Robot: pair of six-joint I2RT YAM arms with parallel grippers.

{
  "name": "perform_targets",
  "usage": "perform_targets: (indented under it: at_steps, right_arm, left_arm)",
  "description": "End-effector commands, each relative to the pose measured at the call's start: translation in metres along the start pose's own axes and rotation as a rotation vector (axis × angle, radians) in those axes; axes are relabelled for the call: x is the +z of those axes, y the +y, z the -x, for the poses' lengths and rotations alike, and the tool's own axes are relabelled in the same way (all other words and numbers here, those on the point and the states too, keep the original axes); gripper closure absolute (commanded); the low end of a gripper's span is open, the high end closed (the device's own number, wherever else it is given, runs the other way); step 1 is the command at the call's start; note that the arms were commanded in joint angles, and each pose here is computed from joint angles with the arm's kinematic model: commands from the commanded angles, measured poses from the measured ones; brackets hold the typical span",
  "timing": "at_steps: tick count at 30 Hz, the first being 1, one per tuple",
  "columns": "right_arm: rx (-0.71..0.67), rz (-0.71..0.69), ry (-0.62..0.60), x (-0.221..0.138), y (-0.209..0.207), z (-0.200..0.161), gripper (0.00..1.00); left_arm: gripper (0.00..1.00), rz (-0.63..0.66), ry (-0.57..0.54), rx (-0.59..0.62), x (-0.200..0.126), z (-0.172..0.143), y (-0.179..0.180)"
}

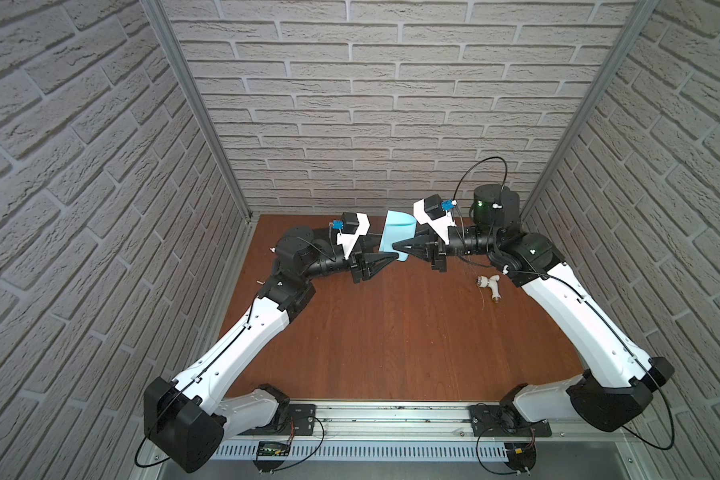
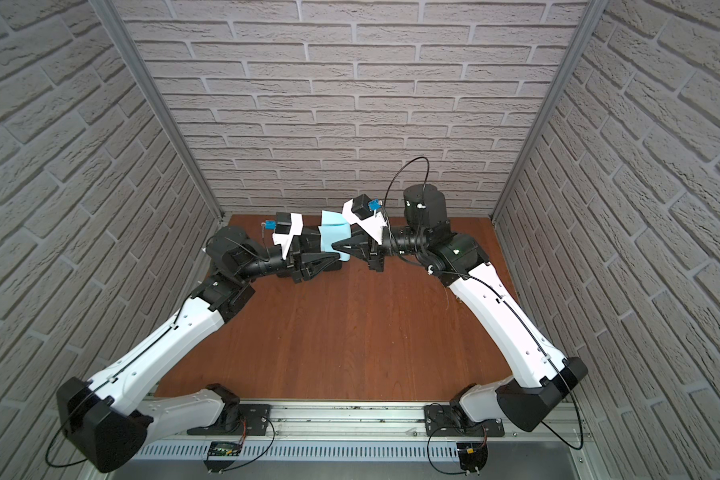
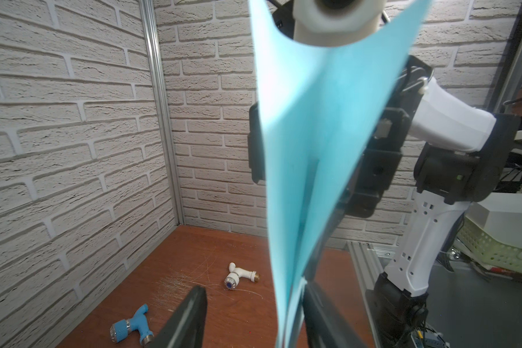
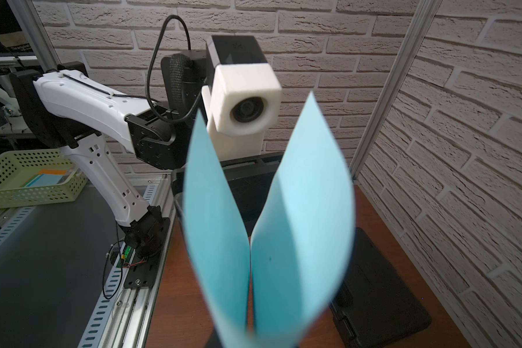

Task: Fold the square paper along the opposite sides
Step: Fold the paper.

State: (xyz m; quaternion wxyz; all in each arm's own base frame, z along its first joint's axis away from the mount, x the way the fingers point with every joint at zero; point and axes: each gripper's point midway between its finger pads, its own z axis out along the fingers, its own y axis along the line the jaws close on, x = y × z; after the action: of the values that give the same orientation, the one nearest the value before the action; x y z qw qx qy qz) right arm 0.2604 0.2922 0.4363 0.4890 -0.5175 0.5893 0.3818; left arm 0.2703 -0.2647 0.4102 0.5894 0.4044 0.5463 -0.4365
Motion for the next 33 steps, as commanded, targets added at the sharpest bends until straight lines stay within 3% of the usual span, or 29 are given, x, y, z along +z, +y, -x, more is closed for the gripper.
perform_targets:
  at_steps: [1,6,14,16,20,22,26,33]
  right_arm:
    - [-0.004,0.021,-0.011,0.003,0.002,0.001,0.90]
    - [0.003,0.024,-0.005,0.006,0.001,-0.002,0.90]
    - [0.012,0.021,0.013,0.008,0.000,-0.009,0.89]
    - [0.011,0.018,0.017,0.008,0.000,-0.010,0.82]
    - [-0.007,-0.019,0.048,0.004,-0.003,-0.014,0.54]
    - [-0.028,-0.049,0.072,-0.001,-0.004,-0.015,0.46]
    - [-0.070,-0.099,0.096,-0.014,-0.005,-0.010,0.38]
    - [-0.151,-0.164,0.153,-0.034,-0.006,0.007,0.35]
  left_arm:
    - [0.54,-0.028,-0.039,0.053,0.001,0.019,-0.007]
    - [0.70,-0.035,-0.038,0.051,0.001,0.019,-0.009]
    - [0.76,-0.039,-0.036,0.054,0.000,0.021,-0.012]
    - [0.80,-0.040,-0.027,0.056,-0.001,0.021,-0.013]
    - [0.89,-0.038,0.009,0.050,-0.005,0.014,-0.017]
    - [0.92,-0.032,0.043,0.040,-0.007,0.008,-0.018]
    - [0.95,-0.005,0.087,0.018,-0.013,-0.006,-0.019]
    - [0.94,0.040,0.117,-0.015,-0.022,-0.024,-0.020]
